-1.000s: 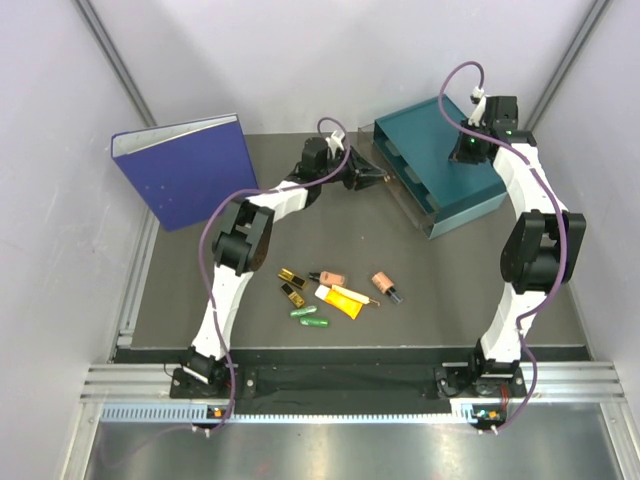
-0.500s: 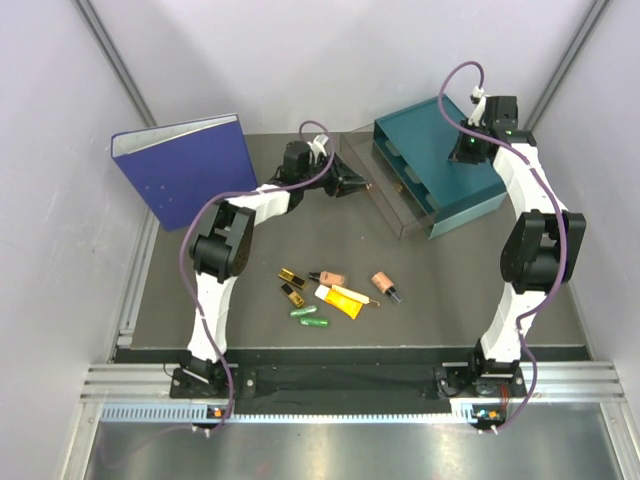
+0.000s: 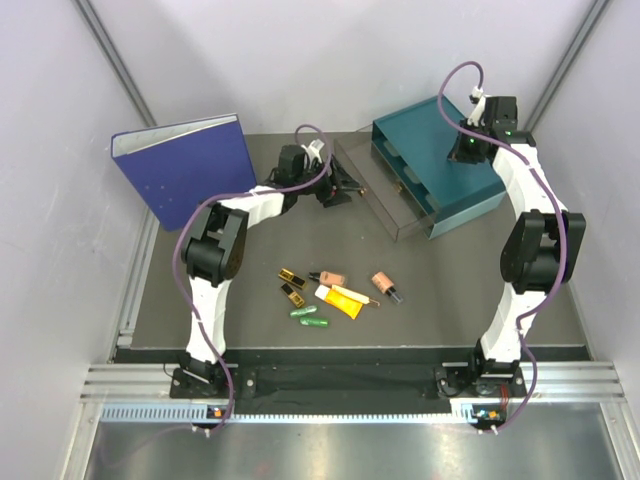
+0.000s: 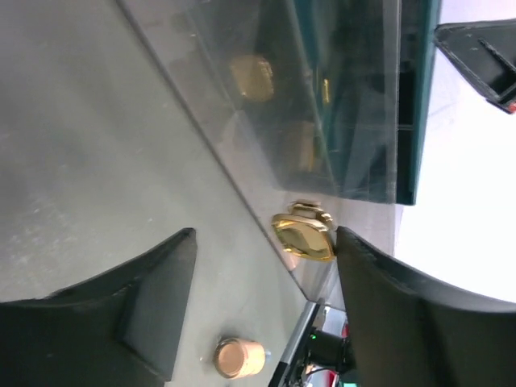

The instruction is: Organize the makeup

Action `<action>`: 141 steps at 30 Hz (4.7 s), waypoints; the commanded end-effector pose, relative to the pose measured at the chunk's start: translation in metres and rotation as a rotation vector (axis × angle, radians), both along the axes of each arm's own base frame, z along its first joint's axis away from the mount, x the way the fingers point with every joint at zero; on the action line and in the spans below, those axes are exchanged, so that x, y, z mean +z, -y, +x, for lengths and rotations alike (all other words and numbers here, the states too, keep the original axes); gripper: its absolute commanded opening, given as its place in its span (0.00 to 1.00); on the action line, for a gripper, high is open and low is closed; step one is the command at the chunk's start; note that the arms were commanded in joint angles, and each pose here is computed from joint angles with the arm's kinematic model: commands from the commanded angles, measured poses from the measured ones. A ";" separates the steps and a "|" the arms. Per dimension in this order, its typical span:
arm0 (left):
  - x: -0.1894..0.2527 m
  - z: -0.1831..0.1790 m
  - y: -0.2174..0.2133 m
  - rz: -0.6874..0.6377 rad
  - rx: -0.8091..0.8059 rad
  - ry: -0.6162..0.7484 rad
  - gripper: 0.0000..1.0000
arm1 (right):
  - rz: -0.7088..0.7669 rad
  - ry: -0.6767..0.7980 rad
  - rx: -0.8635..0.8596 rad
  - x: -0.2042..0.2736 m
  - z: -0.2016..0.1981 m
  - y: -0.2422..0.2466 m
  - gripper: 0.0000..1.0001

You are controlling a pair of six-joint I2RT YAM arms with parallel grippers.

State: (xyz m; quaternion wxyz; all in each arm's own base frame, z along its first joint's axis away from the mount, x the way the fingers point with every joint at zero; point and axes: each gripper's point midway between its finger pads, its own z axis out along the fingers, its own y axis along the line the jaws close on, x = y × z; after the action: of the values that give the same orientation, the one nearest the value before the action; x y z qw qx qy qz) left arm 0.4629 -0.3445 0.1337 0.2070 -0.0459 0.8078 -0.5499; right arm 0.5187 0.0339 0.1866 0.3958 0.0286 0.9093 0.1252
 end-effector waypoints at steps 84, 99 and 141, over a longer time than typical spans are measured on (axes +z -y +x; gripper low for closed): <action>-0.121 -0.181 -0.070 1.126 -0.913 0.271 0.41 | -0.012 -0.189 0.053 -0.061 -0.029 -0.020 0.00; -0.098 -0.173 -0.085 1.113 -0.711 0.191 0.00 | -0.008 -0.186 0.056 -0.062 -0.026 -0.021 0.00; 0.135 -0.047 0.105 0.582 -0.301 0.857 0.00 | 0.009 -0.188 0.064 -0.061 -0.027 -0.025 0.00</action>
State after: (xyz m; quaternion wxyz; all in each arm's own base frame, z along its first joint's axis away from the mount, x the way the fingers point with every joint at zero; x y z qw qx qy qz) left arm 0.4113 -0.4203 0.2311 0.3854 0.3540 0.8154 -0.2476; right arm 0.5232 0.0497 0.1852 0.4100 0.0082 0.9015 0.1381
